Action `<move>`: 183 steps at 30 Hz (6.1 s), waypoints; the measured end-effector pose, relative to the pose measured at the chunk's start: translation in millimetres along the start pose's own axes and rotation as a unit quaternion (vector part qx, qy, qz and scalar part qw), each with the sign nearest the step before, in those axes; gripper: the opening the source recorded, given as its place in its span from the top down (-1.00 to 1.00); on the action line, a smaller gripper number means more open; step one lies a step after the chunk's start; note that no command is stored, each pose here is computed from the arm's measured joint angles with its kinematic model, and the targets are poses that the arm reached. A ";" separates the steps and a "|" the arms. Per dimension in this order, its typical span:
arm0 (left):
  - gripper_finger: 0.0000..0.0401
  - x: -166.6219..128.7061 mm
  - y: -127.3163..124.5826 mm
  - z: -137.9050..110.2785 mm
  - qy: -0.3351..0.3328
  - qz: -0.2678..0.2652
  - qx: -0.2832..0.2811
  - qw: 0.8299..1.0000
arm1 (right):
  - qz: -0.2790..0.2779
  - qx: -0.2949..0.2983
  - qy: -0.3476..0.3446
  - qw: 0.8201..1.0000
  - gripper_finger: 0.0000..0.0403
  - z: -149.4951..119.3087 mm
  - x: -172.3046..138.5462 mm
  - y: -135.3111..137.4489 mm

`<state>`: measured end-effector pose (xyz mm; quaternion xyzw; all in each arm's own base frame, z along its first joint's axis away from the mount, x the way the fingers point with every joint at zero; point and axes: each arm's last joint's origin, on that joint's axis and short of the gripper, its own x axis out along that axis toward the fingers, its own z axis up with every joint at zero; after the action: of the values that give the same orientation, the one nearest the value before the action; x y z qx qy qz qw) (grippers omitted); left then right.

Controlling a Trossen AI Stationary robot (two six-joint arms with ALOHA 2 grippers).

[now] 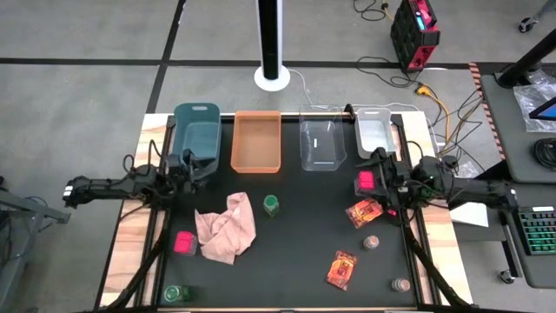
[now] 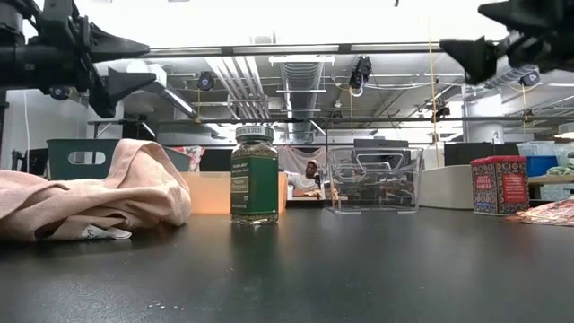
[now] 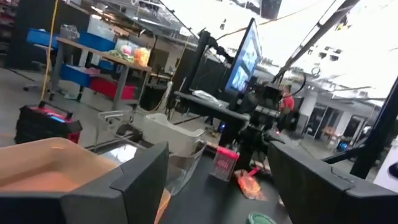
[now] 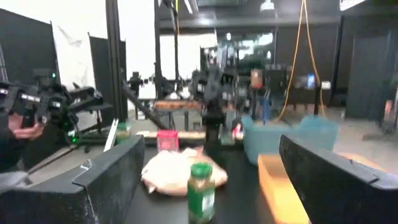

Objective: Sort spices by type
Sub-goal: Put the right red seasoning can into the white bin

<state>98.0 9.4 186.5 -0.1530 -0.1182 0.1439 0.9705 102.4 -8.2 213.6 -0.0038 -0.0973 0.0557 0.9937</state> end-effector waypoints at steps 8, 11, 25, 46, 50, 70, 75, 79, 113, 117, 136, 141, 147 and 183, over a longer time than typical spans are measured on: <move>-0.29 4.7 2.5 -8.2 0.033 0.041 0.021 0.998 | -0.017 0.009 0.109 0.994 -0.80 10.1 52.1 -14.5; -0.29 6.1 2.8 -10.7 0.044 0.044 0.025 0.998 | -0.032 0.043 0.163 0.985 -0.80 20.4 75.3 -21.1; -0.29 18.5 -14.6 20.7 0.057 -0.025 0.125 0.990 | -0.214 0.259 0.484 0.808 -0.80 70.0 115.8 -34.9; -0.29 32.9 -26.7 36.6 0.126 -0.064 0.207 0.968 | -0.116 0.216 0.504 0.828 -0.80 60.2 165.7 -40.6; -0.29 33.2 -26.7 36.2 0.128 -0.063 0.202 0.969 | -0.114 0.214 0.497 0.833 -0.80 52.3 176.1 -43.4; -0.29 33.2 -27.0 37.1 0.131 -0.059 0.177 0.974 | -0.201 0.325 0.557 0.738 -0.80 11.1 204.0 -52.4; -0.29 33.4 -27.6 39.0 0.122 -0.060 0.174 0.975 | -0.269 0.400 0.617 0.623 -0.80 12.9 194.1 -43.1; -0.29 33.7 -28.2 40.7 0.113 -0.062 0.172 0.977 | -0.300 0.411 0.655 0.558 -0.80 16.3 184.0 -32.6; -0.29 34.7 -29.2 43.5 0.098 -0.062 0.169 0.979 | -0.459 0.408 0.615 0.494 -0.80 12.0 77.9 -54.4; -0.29 34.7 -29.2 43.5 0.097 -0.062 0.168 0.979 | -0.468 0.410 0.620 0.477 -0.80 -0.3 73.6 -53.2; -0.29 36.1 -29.0 41.3 0.107 -0.059 0.153 0.981 | -0.464 0.410 0.606 0.500 -0.79 -32.2 68.2 -53.4; -0.29 36.1 -29.0 41.2 0.107 -0.059 0.157 0.980 | -0.465 0.409 0.607 0.498 -0.54 -32.7 67.4 -53.2; -0.29 36.0 -29.0 41.1 0.108 -0.059 0.156 0.980 | -0.464 0.409 0.607 0.499 -0.06 -32.8 67.7 -53.3; -0.29 36.4 -29.1 40.9 0.108 -0.060 0.157 0.980 | -0.481 0.330 0.569 0.579 -0.05 109.5 122.8 -115.5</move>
<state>127.8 5.2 240.7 -0.0061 0.0026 0.0844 0.9964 213.7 -109.7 346.9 0.3407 0.5259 -0.4157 0.6592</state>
